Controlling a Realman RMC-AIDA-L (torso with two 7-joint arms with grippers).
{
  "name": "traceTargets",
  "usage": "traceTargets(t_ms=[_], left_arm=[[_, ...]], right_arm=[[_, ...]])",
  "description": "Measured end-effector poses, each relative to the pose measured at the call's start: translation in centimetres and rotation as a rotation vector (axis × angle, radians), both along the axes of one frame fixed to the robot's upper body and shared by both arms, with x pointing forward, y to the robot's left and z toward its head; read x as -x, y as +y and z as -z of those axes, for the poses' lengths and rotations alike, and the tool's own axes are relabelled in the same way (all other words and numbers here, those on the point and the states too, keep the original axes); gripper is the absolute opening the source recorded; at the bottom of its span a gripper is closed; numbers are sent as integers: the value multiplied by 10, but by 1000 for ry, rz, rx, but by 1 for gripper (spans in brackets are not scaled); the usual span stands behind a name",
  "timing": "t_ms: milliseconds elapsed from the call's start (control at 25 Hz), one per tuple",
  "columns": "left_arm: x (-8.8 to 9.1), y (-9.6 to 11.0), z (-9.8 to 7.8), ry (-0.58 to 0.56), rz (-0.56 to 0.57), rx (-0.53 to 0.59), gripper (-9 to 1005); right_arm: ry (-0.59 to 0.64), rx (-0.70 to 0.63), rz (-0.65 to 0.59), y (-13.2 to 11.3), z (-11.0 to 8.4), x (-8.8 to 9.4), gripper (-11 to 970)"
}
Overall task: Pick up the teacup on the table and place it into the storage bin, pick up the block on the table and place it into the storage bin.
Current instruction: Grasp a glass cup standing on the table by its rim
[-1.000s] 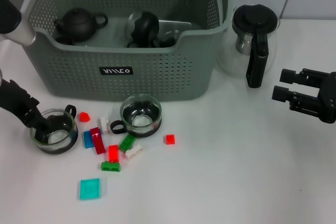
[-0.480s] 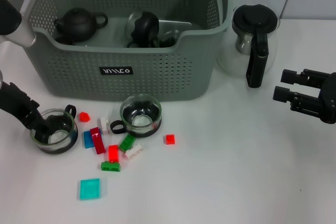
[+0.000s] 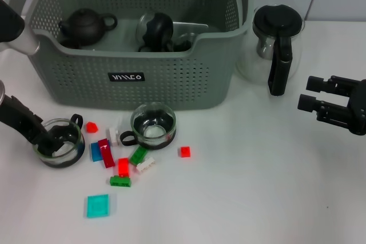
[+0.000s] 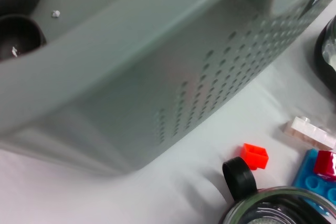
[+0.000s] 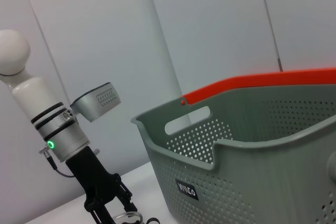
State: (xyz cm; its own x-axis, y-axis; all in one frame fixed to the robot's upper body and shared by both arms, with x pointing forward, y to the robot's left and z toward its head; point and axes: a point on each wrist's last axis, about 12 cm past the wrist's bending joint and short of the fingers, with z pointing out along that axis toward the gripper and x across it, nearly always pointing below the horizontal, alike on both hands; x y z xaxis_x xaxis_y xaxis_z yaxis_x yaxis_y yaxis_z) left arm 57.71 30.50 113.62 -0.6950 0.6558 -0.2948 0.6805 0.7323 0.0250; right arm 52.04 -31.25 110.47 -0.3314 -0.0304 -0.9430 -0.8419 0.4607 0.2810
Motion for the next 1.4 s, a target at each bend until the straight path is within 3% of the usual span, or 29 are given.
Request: traceTargets(t_ms=[640,840,1280,1360,1400], left_arm=[[-3,-2,3,14,-27,7,785],[-5,-2,2,17,-36,6,570],[-6,-3,4,40,-47,-7,339],[-6,-3,4,40,-47,-7,130],[-6,-3,3,38,-46,-8,116]], right_arm=[[12,-6,3,-1,2,2,607],[12,-5,3,-2,2,2,606],[11,-3,4,-2,2,2,606],[11,-3,4,-2,2,2,607],[11,-3,4,-2,2,2,607]])
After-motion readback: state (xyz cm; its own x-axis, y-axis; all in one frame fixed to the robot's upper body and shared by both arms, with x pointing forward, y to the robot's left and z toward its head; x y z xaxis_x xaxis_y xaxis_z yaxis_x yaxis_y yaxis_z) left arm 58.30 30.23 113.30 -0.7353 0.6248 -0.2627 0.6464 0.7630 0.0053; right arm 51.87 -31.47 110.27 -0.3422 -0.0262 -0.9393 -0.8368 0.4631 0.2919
